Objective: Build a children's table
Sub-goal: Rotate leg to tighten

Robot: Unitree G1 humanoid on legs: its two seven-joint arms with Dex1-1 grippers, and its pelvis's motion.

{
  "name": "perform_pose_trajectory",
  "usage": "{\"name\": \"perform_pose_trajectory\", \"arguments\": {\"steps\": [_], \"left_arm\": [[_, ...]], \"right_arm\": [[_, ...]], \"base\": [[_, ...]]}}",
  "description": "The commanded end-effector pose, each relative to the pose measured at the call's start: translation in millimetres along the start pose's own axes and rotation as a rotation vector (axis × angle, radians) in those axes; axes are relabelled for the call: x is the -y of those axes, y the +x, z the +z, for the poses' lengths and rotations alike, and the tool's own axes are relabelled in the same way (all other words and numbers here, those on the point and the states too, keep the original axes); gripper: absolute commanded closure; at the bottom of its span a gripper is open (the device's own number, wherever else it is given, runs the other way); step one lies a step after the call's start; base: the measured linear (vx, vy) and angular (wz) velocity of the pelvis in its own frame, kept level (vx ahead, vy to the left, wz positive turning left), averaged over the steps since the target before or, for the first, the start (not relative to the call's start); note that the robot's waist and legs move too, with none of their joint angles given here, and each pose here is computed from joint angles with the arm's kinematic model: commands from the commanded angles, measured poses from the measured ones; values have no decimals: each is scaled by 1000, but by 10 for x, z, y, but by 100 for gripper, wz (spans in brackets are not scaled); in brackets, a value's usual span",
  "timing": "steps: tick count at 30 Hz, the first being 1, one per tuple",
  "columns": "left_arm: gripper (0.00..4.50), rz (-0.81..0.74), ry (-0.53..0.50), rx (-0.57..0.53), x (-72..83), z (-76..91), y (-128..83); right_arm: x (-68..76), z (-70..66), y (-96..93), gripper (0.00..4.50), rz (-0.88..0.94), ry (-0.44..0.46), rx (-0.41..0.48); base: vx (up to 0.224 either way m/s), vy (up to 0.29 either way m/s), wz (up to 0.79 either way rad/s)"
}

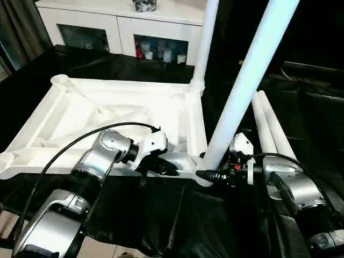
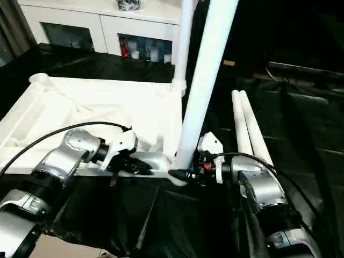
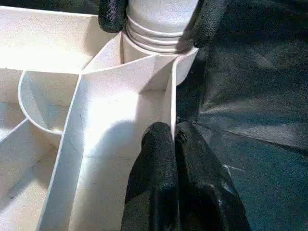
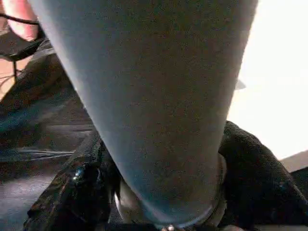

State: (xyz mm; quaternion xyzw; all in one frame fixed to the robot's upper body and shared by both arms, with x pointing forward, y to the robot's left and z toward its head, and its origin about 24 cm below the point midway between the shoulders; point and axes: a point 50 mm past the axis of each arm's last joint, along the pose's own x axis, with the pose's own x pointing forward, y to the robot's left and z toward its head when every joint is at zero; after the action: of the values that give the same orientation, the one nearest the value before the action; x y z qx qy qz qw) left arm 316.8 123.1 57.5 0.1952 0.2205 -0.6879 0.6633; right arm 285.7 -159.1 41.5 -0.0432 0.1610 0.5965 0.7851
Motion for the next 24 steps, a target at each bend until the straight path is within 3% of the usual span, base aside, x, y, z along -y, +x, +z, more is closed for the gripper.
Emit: {"name": "perform_pose_trajectory", "arguments": {"steps": [1,9,12,18,24], "left_arm": [[450,20,-27,-50,-19,-75,-35],[450,91,-67,-26,-50,-50,82],[450,190,-119,-3,-97,3,275],[450,310,-159,41,-139,216,663],[450,350,-149,48,-128,373,876]], "right_arm": [[-61,-14,21,181,49,15,-5],[15,-25,103,184,-126,95,69],[189,-81,219,185,-426,87,78],[332,-84,452,185,-755,160,96],[347,11,659,185,-853,148,103]], "base": [[0,0,0],[0,0,0],[0,0,0],[0,0,0],[0,0,0]]}}
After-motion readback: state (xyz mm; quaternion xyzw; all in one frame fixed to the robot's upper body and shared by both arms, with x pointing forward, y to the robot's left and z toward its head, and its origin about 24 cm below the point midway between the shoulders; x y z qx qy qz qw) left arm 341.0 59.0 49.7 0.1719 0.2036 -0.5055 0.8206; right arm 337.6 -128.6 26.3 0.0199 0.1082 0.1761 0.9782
